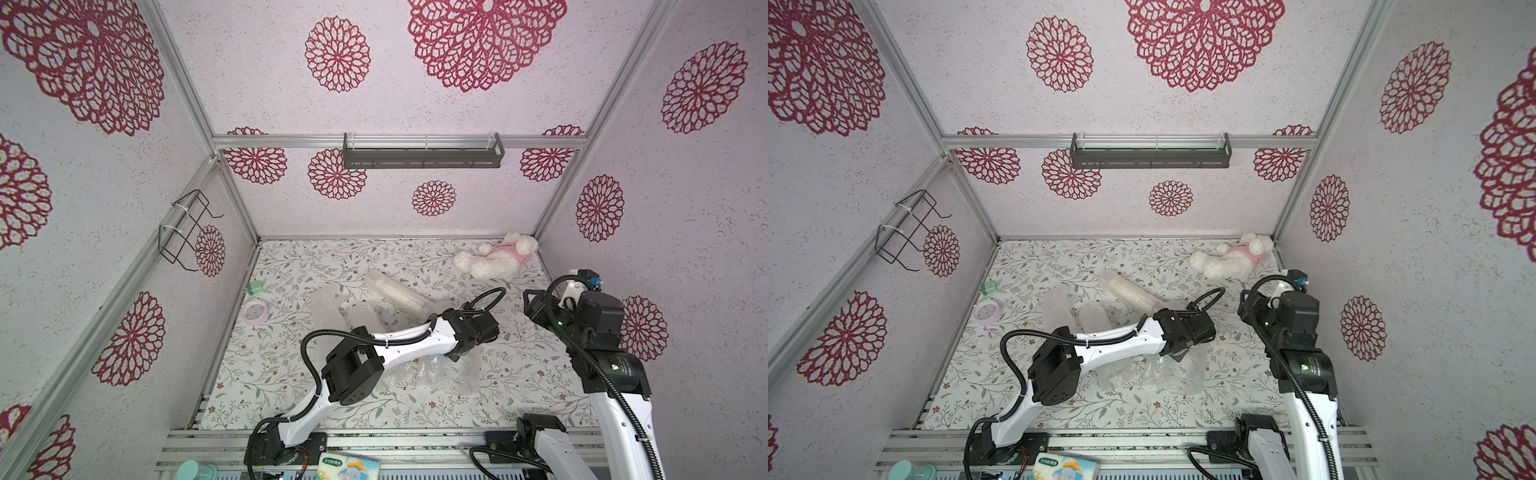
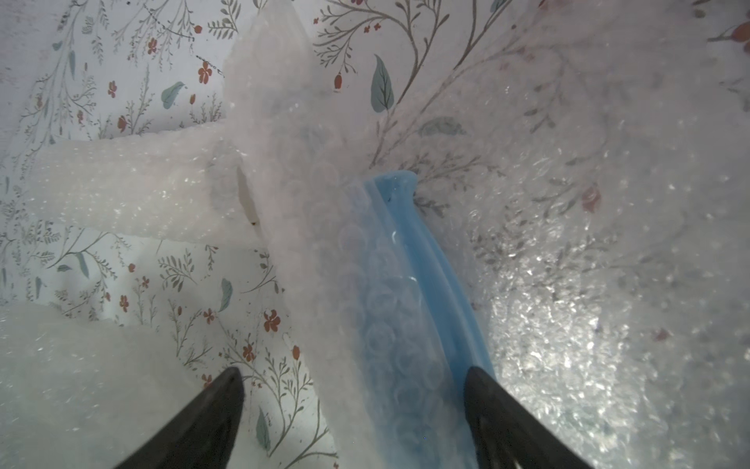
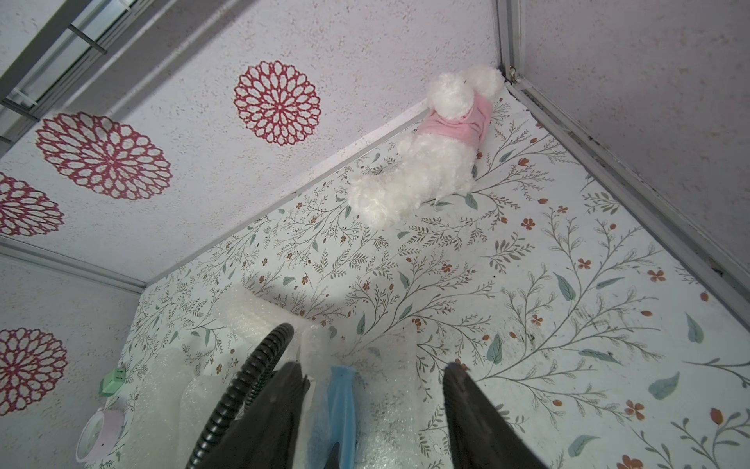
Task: Unwrap the vase from the bubble wrap
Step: Unwrap the bubble wrap at the center of the board.
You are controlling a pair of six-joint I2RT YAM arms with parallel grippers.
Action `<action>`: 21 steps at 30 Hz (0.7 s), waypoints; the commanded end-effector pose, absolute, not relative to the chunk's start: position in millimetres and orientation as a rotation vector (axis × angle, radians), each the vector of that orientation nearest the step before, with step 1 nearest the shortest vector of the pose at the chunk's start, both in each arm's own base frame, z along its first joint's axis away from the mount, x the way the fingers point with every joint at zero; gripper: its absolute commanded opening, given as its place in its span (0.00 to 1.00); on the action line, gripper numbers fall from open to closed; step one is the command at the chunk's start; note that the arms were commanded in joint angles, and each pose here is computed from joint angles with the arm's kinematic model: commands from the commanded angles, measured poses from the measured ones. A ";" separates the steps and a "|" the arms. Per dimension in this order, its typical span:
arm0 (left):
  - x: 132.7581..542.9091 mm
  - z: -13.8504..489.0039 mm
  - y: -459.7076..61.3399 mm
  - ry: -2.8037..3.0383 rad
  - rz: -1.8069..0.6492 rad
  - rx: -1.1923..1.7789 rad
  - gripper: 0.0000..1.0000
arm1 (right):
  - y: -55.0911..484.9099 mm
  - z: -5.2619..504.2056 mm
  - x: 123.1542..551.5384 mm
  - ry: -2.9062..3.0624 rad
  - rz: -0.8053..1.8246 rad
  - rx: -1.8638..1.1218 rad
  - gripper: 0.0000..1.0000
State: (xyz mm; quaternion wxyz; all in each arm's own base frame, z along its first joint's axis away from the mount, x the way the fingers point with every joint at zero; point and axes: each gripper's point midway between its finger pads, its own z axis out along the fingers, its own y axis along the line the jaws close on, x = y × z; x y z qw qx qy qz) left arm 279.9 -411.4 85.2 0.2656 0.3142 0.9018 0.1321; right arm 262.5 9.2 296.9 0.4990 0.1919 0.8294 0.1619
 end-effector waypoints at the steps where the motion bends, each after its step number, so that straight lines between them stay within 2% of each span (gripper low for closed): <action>1: 285.9 92.1 -400.2 2.401 0.443 0.837 0.88 | 9.3 307.4 260.9 1.993 0.377 0.423 0.58; 11: 301.9 108.6 -352.2 2.456 0.427 0.681 0.87 | 20.0 277.8 264.3 2.079 0.397 0.379 0.59; 21: 314.5 113.6 -327.3 2.560 0.187 0.497 0.88 | 68.9 234.6 273.0 2.163 0.467 0.335 0.59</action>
